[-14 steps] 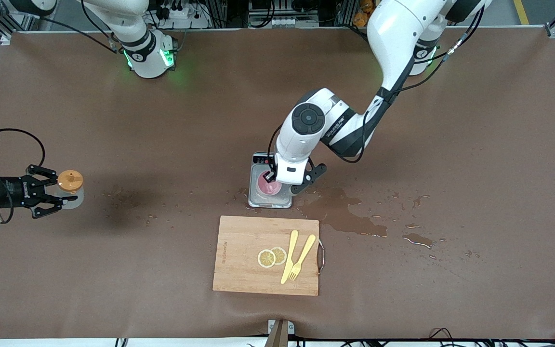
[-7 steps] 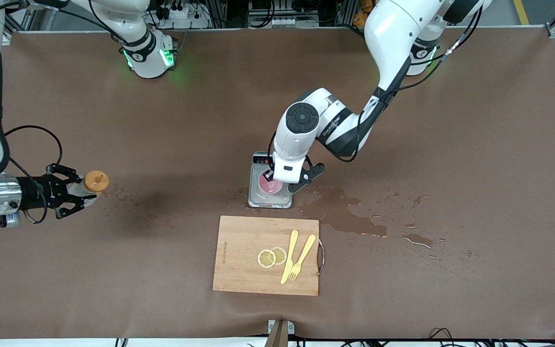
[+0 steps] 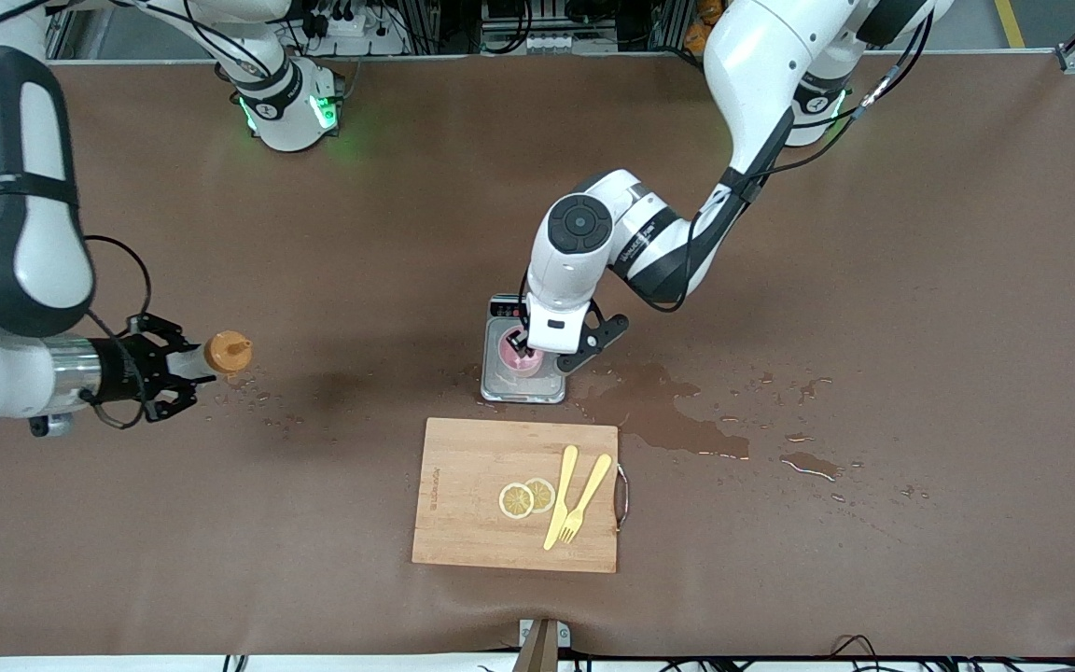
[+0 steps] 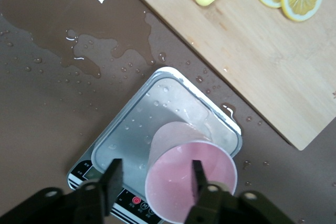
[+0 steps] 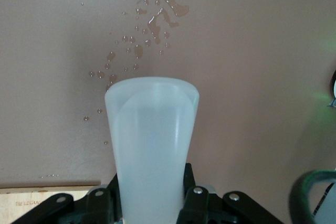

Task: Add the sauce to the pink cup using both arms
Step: 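Release the cup with the left gripper while the right gripper brings the bottle, then tilt the bottle over the pink cup with the right gripper while the left withdraws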

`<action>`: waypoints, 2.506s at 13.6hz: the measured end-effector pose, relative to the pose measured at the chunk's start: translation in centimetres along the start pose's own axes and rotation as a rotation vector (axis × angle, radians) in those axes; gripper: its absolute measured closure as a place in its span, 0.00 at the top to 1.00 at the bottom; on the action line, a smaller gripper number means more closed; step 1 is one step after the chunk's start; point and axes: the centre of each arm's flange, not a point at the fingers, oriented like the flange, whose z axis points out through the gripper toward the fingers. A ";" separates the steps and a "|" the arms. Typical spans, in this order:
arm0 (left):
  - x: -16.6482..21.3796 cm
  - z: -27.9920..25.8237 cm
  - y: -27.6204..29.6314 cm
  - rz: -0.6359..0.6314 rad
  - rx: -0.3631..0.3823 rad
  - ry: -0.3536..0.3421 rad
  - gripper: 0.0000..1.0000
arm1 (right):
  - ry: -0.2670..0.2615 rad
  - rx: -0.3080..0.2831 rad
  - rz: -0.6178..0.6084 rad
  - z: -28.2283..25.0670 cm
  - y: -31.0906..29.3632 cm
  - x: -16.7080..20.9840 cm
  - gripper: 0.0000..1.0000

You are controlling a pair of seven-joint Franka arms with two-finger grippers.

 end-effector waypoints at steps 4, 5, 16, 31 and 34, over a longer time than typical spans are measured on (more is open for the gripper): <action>3.7 -3.4 0.3 -0.039 -0.046 0.025 1.00 | 0.053 -0.009 0.037 0.8 -0.5 -3.2 0.43; 4.7 -4.3 0.1 -0.034 -0.040 0.030 1.00 | 0.072 -0.013 0.054 1.1 -0.6 -4.0 0.43; 19.7 -12.5 -10.9 0.246 0.055 -0.055 1.00 | 0.300 -0.013 0.252 7.1 -0.5 -18.5 0.40; 25.7 -19.2 -17.3 0.551 0.112 -0.078 1.00 | 0.524 0.060 0.361 15.8 -1.0 -27.7 0.39; 26.3 -21.1 -18.2 0.585 0.133 -0.047 1.00 | 0.573 0.053 0.347 17.7 -1.1 -28.6 0.37</action>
